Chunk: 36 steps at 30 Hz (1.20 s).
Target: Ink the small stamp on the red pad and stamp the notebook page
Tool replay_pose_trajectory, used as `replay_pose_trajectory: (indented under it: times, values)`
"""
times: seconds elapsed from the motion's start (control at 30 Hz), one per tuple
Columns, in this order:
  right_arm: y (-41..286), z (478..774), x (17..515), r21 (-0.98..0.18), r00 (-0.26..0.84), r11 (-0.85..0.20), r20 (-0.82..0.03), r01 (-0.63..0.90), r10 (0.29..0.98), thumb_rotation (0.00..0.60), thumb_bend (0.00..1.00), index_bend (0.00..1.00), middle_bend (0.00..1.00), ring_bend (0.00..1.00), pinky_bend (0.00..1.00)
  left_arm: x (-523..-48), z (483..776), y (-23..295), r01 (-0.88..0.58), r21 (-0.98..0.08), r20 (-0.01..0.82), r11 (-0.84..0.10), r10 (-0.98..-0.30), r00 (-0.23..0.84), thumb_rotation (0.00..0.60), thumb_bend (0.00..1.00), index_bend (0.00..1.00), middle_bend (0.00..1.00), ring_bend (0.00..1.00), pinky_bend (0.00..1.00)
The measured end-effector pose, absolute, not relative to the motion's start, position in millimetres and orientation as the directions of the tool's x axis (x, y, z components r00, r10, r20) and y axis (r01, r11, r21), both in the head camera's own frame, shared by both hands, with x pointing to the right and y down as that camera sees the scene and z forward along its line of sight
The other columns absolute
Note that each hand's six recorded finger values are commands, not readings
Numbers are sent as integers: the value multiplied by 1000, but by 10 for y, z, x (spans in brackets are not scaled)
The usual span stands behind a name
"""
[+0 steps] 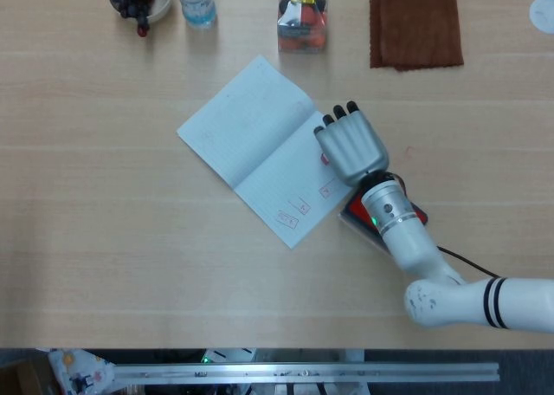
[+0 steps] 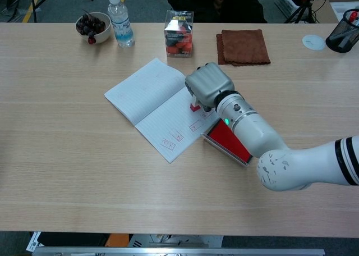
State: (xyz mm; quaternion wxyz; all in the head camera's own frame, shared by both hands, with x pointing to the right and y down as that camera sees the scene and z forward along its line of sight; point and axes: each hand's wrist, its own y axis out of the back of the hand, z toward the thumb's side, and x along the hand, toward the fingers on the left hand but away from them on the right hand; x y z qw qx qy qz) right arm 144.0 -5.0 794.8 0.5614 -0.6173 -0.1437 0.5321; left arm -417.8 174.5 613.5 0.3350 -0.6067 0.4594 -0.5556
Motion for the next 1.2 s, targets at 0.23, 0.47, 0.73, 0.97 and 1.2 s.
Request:
replay_pose_trajectory:
  times: [0.23, 0.47, 0.73, 0.97, 1.2]
  values:
    - [-58, 7987, 1413, -839, 387, -323, -501, -438, 774, 600, 372, 621, 443, 285, 292, -4187, 6132, 1742, -187, -918, 364, -350, -931, -43, 600, 272, 44, 51, 35, 63]
    - [-45, 8027, 1395, -831, 383, -321, -508, -455, 771, 600, 372, 621, 443, 285, 292, -4205, 6134, 1745, -187, -918, 363, -348, -931, -48, 600, 272, 44, 51, 35, 63]
    - [-24, 8056, 1378, -825, 382, -320, -514, -466, 768, 600, 371, 621, 443, 285, 292, -4220, 6138, 1747, -187, -919, 362, -348, -931, -51, 600, 272, 44, 51, 35, 63]
    - [-32, 8084, 1396, -820, 372, -323, -518, -473, 770, 600, 372, 621, 443, 285, 292, -4234, 6141, 1751, -188, -919, 363, -348, -930, -54, 600, 272, 44, 51, 35, 63]
    - [-38, 8095, 1390, -820, 368, -328, -519, -469, 771, 600, 372, 621, 443, 288, 292, -4241, 6140, 1749, -188, -919, 362, -346, -931, -55, 600, 272, 44, 51, 35, 63]
